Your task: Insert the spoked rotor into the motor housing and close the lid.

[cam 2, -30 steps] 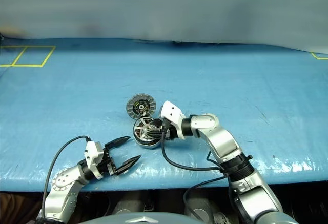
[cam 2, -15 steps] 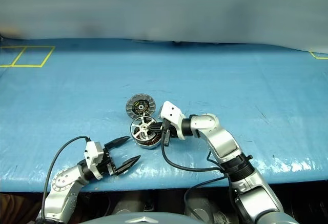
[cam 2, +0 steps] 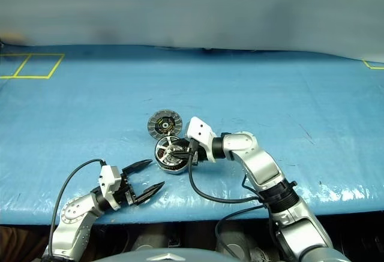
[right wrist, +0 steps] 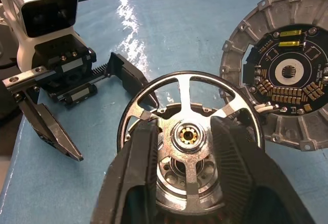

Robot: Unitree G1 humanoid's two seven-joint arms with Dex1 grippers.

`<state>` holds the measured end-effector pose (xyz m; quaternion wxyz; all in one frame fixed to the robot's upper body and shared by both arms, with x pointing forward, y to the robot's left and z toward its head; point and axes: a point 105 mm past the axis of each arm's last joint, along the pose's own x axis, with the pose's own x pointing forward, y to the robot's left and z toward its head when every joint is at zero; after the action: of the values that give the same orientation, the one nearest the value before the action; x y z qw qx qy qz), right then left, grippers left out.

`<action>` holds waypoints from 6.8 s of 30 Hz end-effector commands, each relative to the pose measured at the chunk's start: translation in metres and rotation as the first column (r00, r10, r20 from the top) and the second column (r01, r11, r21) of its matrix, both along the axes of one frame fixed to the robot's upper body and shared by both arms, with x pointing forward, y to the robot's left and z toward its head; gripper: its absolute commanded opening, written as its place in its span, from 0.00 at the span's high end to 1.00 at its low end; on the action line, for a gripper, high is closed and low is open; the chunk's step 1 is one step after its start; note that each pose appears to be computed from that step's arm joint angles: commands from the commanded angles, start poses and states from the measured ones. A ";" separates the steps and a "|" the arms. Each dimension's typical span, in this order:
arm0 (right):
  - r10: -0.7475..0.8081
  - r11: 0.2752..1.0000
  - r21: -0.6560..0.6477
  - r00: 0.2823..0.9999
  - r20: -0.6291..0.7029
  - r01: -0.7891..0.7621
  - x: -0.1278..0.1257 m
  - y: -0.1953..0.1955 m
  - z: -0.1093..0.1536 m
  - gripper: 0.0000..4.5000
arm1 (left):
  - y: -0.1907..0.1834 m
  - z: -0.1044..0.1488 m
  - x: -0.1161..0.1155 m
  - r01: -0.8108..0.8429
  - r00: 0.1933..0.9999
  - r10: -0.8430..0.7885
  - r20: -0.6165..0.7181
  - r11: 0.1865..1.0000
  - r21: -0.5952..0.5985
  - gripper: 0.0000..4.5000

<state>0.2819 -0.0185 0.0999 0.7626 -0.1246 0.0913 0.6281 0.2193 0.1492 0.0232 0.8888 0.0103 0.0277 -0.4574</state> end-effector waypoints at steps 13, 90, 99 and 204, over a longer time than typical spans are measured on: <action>-0.016 1.000 0.003 0.999 0.034 0.016 0.006 0.002 0.000 0.66 | 0.001 0.001 -0.001 -0.004 1.000 0.004 0.014 1.000 0.004 0.00; -0.085 0.996 -0.040 0.996 -0.011 0.085 0.011 -0.003 -0.022 0.99 | 0.008 0.003 -0.001 -0.031 0.999 0.031 0.033 1.000 -0.002 0.00; -0.071 0.990 -0.123 0.997 -0.014 0.069 0.003 -0.005 -0.043 0.99 | 0.008 0.003 -0.003 -0.033 0.999 0.033 0.033 0.999 -0.001 0.00; -0.525 0.851 0.059 0.845 0.104 0.521 0.019 -0.096 -0.011 1.00 | -0.030 0.023 0.035 0.395 0.905 -0.376 -0.201 0.916 0.065 1.00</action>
<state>0.3021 -0.1197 0.0805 0.9122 -0.1233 0.0867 0.3811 0.2533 0.1138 0.0477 0.7616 0.0041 0.1314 -0.6346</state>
